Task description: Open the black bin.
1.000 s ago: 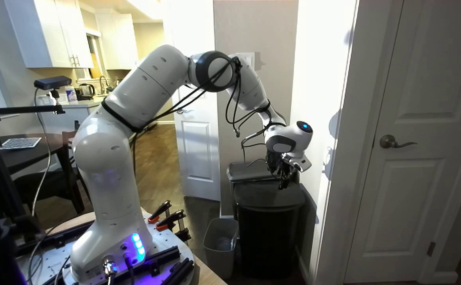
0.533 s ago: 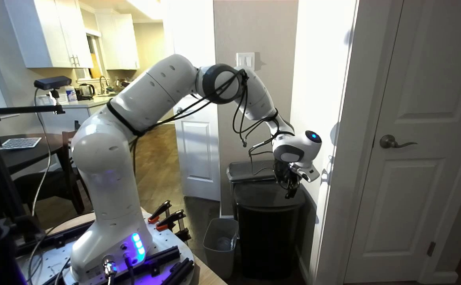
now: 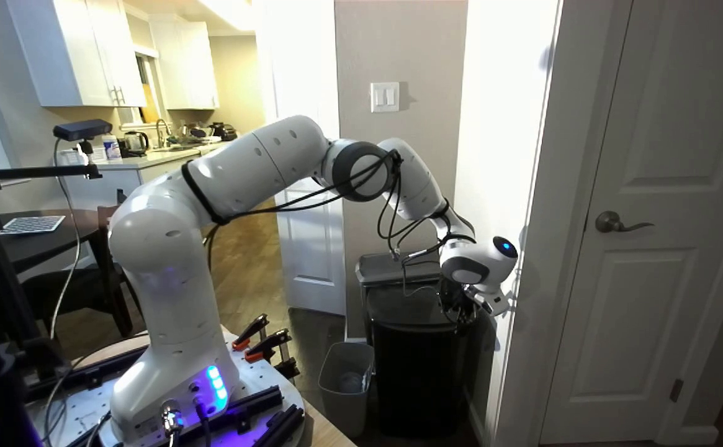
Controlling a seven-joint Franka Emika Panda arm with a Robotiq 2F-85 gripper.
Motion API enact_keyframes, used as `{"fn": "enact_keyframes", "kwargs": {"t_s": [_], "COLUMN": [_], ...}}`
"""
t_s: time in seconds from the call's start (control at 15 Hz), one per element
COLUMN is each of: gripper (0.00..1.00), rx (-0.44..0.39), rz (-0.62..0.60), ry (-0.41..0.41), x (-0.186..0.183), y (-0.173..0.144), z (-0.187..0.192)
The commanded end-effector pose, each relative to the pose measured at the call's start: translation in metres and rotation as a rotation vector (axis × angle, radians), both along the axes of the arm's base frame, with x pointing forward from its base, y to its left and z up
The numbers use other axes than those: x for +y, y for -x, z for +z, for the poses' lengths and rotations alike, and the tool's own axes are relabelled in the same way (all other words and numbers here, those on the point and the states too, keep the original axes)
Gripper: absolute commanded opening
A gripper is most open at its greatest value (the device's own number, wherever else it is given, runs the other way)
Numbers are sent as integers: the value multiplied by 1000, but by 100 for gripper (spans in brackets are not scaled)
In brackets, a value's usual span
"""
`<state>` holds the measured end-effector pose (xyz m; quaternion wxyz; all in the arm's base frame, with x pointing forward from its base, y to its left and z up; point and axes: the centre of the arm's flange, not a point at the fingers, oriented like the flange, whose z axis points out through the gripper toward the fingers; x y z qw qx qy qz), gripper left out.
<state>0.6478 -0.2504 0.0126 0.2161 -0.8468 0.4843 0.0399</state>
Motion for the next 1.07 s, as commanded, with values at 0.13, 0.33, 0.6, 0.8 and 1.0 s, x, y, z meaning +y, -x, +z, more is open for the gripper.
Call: {"fn": "enact_keyframes", "kwargs": {"t_s": [0.13,0.33,0.6,0.8,1.0], "gripper": [100,100,100,100,100], "rx": [-17,-58,-133,-198,-254], "rz": [-38,-60,-114,-134,-133], "ry": [-80,-135,-224,-277,-317], "x": [-9,-10,-8,0,7], "y": [-12,-11,-8,-4,-1], "z": [-48,-66,-89,-97,-103]}}
